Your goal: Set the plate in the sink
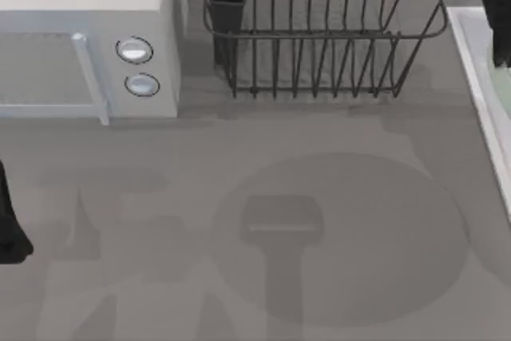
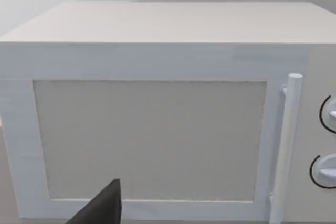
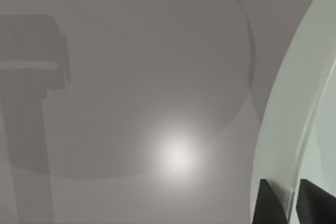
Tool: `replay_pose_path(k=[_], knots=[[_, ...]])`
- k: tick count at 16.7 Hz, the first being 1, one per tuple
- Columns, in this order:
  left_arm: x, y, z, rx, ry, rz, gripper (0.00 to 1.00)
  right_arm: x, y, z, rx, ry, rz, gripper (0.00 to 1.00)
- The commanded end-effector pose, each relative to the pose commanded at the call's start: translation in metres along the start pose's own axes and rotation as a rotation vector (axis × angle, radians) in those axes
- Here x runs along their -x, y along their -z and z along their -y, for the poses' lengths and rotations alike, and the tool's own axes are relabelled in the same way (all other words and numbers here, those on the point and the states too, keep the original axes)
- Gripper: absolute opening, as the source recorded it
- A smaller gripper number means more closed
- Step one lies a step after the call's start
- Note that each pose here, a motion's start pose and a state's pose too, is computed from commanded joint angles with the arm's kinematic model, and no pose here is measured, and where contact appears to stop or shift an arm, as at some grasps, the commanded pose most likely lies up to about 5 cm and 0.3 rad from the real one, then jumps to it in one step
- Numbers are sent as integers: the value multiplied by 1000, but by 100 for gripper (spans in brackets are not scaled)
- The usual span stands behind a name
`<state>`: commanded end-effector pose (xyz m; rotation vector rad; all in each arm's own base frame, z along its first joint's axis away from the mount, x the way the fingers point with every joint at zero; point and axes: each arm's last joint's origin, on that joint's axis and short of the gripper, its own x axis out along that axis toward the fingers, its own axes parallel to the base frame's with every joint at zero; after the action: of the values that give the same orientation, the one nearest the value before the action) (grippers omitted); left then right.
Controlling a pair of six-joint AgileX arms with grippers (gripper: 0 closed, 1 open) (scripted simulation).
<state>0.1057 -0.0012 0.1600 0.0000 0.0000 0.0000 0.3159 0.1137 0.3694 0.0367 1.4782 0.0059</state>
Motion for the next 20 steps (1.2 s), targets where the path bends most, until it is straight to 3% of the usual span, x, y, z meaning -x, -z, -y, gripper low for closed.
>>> replay_pose_path(k=[6, 10, 16, 20], knots=[[0, 0, 0, 0, 0, 0, 100, 1, 0, -1, 4, 0, -1, 0], [0, 0, 0, 0, 0, 0, 100, -13, -31, 11, 5, 10, -17, 0], [0, 0, 0, 0, 0, 0, 100, -95, -128, 70, 9, 29, -74, 0], [0, 0, 0, 0, 0, 0, 100, -149, -161, 126, 10, 29, -89, 0]])
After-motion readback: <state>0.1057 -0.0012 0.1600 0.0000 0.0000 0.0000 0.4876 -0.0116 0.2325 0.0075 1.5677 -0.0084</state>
